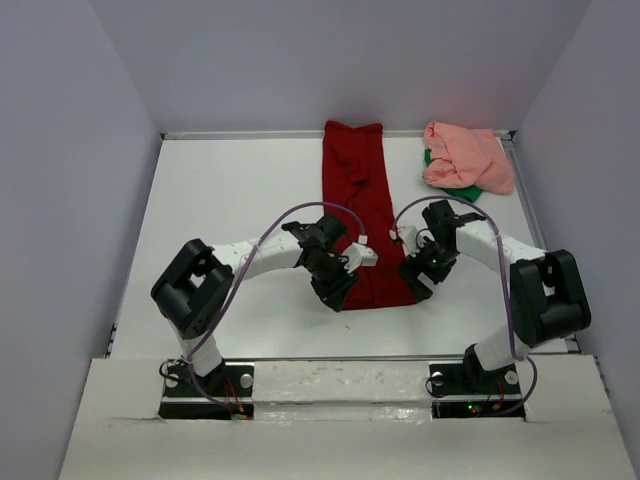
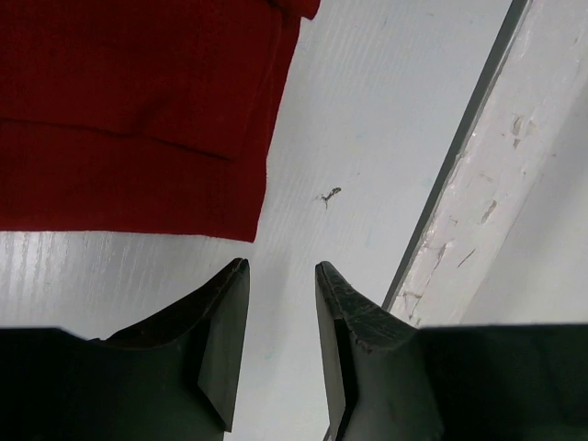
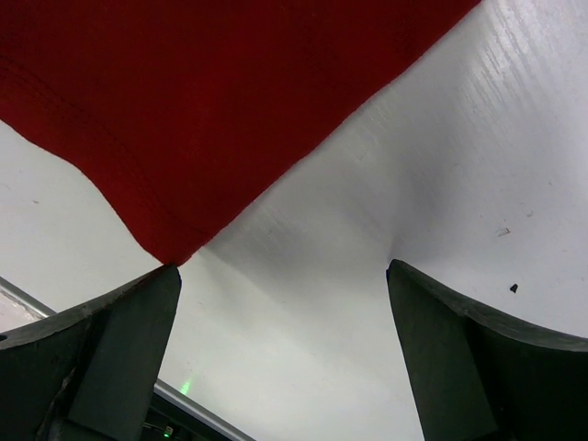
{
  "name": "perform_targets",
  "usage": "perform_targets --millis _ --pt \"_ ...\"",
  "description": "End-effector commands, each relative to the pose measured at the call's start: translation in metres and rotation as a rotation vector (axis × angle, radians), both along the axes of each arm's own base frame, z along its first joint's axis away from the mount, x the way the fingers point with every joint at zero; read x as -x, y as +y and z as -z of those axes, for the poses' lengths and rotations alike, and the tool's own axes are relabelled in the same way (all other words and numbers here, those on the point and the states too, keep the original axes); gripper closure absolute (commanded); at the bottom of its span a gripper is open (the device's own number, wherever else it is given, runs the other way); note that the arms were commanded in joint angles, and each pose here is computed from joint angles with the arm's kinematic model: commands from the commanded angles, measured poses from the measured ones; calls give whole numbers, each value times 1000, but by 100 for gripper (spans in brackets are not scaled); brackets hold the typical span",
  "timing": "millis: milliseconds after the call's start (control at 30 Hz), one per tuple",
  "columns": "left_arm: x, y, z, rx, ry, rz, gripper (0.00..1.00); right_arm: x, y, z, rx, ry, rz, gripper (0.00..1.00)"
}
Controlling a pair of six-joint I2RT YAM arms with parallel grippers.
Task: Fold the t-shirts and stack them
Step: Grab the bottom of the folded rectangular tshirt with both arms
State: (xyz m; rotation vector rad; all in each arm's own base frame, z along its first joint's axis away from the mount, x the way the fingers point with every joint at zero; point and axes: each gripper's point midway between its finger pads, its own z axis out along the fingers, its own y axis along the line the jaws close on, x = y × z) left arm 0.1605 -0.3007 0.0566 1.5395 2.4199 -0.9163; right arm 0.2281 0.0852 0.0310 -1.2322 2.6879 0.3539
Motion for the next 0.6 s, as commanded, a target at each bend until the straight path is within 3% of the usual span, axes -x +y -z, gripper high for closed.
perform_targets --millis 0,300,567 --pt "0 2 6 -18 11 -15 56 -15 7 -9 -37 -39 -5 0" --pt "-3 -2 21 -50 45 -23 55 -13 12 -27 -70 -52 -11 0" --pt "-4 -5 25 -56 54 -25 38 -8 14 -33 -90 -50 -21 0"
